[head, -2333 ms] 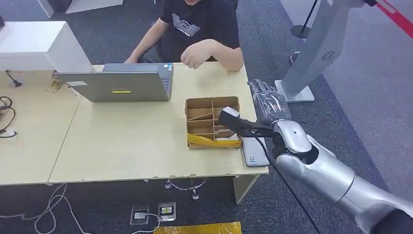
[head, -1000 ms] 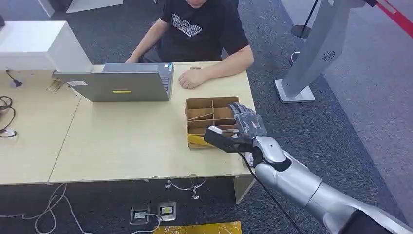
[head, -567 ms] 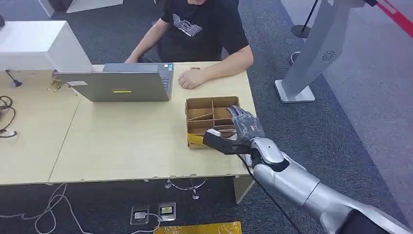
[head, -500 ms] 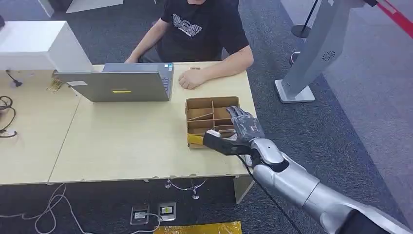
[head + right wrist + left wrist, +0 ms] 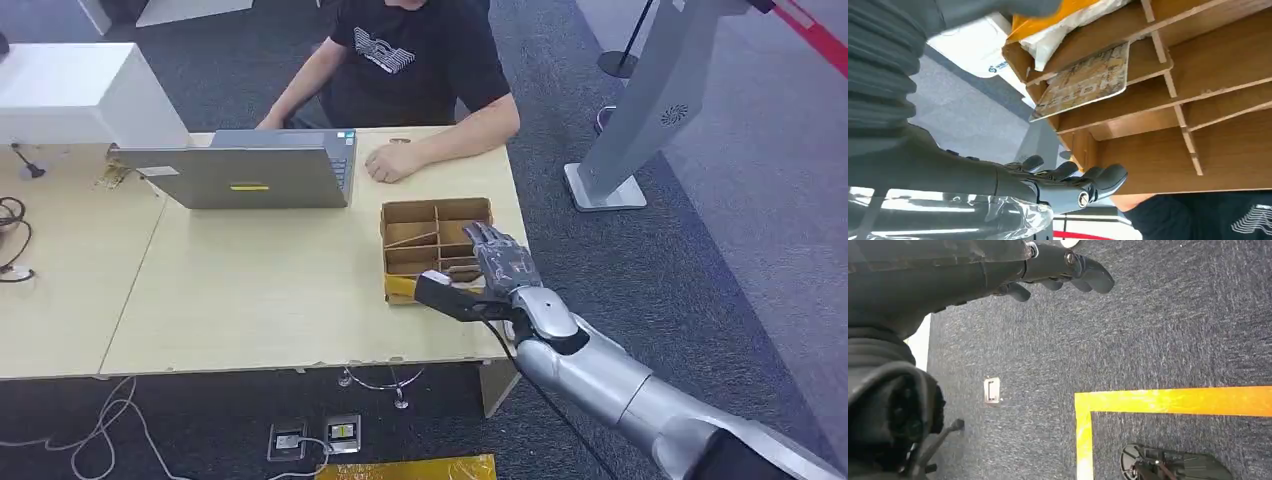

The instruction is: Pass the card to the sensor for recognition and then transmit it.

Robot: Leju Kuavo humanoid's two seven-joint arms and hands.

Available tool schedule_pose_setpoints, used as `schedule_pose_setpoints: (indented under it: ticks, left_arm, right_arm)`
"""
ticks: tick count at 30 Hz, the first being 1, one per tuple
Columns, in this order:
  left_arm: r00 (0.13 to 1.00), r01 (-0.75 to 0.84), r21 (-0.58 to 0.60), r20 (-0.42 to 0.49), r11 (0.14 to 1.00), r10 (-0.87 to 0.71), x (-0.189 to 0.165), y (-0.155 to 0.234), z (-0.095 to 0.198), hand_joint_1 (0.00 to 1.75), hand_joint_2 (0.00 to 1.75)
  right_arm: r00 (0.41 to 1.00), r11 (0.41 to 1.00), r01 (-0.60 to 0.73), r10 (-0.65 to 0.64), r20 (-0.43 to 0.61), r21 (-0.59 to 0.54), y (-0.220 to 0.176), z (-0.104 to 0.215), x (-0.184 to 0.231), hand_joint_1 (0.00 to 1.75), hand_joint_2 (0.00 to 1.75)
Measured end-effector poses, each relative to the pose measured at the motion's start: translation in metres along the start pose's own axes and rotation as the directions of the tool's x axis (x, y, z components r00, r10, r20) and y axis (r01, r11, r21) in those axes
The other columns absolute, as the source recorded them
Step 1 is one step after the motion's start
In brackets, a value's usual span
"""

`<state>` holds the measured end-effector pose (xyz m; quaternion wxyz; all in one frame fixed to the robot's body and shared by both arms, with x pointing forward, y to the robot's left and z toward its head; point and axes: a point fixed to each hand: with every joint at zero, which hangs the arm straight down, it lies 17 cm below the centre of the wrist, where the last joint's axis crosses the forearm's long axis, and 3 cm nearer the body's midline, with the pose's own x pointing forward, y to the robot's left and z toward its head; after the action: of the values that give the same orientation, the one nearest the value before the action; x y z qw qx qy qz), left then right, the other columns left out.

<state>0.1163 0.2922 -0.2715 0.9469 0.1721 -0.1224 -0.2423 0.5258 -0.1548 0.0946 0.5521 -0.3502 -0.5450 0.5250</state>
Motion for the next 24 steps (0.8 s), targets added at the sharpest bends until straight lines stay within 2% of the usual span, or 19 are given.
schedule_pose_setpoints:
  ticks: [24]
  left_arm:
    - [1.000, 0.000, 0.007, -0.004, 1.000, 0.000, -0.002, 0.001, 0.000, 0.00, 0.00]
  right_arm:
    - [1.000, 0.999, 0.002, -0.003, 0.007, 0.033, 0.013, 0.003, 0.002, 1.75, 1.75]
